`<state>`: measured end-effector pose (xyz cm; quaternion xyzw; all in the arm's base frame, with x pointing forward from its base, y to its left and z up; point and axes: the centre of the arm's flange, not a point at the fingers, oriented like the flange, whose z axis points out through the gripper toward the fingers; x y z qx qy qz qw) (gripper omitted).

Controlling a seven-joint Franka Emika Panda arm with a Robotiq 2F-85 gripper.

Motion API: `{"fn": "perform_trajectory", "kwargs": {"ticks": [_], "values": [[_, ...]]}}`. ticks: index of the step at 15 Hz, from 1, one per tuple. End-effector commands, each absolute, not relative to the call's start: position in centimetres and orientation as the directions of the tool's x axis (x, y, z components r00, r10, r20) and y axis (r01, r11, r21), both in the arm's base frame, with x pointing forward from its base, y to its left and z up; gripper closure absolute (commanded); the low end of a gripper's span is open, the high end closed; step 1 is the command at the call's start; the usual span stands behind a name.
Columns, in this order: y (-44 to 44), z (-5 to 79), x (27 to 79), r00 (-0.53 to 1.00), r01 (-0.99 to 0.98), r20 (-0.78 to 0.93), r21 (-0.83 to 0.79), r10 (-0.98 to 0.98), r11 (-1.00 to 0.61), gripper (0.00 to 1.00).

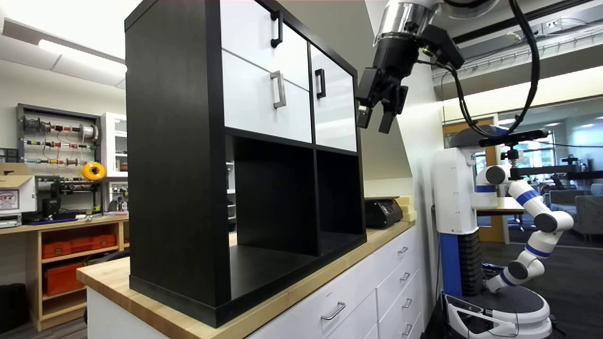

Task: Open the bottom drawer

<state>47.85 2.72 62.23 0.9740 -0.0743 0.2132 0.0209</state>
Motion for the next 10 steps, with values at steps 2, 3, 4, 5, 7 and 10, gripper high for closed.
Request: {"fn": "perform_trajectory", "kwargs": {"ticks": [2,3,4,5,7,10], "values": [[2.8,64.7,51.6,0.851,-0.139,0.517,0.041,-0.098,-0.989,0.00],[2.7,65.3,52.3,0.842,-0.137,0.532,0.044,-0.093,-0.990,0.00],[2.7,65.7,52.9,0.835,-0.139,0.543,0.048,-0.091,-0.989,0.00],[2.6,66.1,53.7,0.826,-0.140,0.557,0.051,-0.088,-0.989,0.00],[2.6,67.3,54.8,0.808,-0.140,0.584,0.057,-0.081,-0.989,0.00],[2.5,69.2,56.5,0.782,-0.136,0.620,0.063,-0.068,-0.989,0.00]]}}
